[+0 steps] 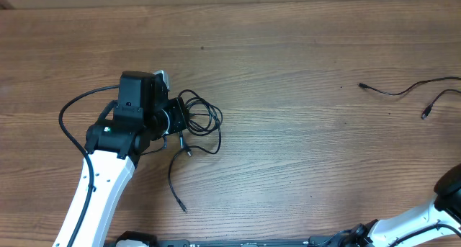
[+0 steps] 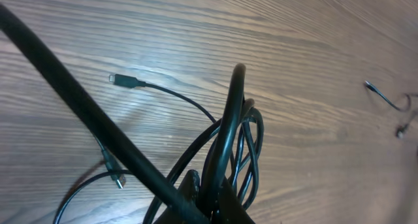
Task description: Untangle cables
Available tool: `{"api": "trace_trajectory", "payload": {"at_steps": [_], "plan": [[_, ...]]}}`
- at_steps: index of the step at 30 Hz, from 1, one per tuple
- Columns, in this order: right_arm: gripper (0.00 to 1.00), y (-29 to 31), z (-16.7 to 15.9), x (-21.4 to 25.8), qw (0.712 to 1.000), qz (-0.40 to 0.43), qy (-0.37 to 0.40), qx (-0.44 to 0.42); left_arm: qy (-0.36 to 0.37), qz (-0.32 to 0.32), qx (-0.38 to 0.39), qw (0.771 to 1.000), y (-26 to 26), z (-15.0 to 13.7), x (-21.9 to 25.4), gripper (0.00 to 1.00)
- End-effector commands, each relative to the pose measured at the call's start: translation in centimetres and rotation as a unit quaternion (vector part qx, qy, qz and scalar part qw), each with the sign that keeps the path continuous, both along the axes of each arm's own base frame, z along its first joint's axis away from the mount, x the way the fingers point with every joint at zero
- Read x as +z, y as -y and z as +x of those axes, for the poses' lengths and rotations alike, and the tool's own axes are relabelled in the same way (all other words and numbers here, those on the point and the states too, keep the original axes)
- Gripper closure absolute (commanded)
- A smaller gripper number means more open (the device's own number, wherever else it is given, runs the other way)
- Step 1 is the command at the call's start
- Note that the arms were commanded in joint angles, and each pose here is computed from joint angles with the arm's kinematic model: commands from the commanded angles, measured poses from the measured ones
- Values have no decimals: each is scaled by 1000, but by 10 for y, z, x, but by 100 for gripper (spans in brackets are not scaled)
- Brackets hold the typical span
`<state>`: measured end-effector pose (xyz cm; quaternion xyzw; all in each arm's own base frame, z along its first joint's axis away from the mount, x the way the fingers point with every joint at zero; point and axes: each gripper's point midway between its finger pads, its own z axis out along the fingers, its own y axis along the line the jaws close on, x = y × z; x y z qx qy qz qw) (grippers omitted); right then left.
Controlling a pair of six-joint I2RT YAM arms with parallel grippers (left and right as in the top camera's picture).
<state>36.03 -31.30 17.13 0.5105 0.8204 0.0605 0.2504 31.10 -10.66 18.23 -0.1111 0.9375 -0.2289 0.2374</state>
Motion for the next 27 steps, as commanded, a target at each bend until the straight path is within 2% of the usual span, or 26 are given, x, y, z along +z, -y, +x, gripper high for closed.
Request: {"api": "trace_trajectory", "payload": {"at_steps": [1,5,10,13,17,27], "plan": [[0,-70,44,51,977,60,133,157,25,-21,-69,997,19,-2,13,96],[0,-129,62,60,946,98,166,261,48,-8,-113,992,23,-3,15,96],[0,-210,70,53,906,110,139,384,98,-8,-175,980,34,1,26,96],[0,-274,67,48,856,104,121,492,136,0,-202,970,38,7,34,96],[0,-366,53,43,760,88,108,634,172,19,-225,959,40,14,41,96],[0,-494,11,42,605,73,111,785,204,55,-271,939,40,14,41,96]]}}
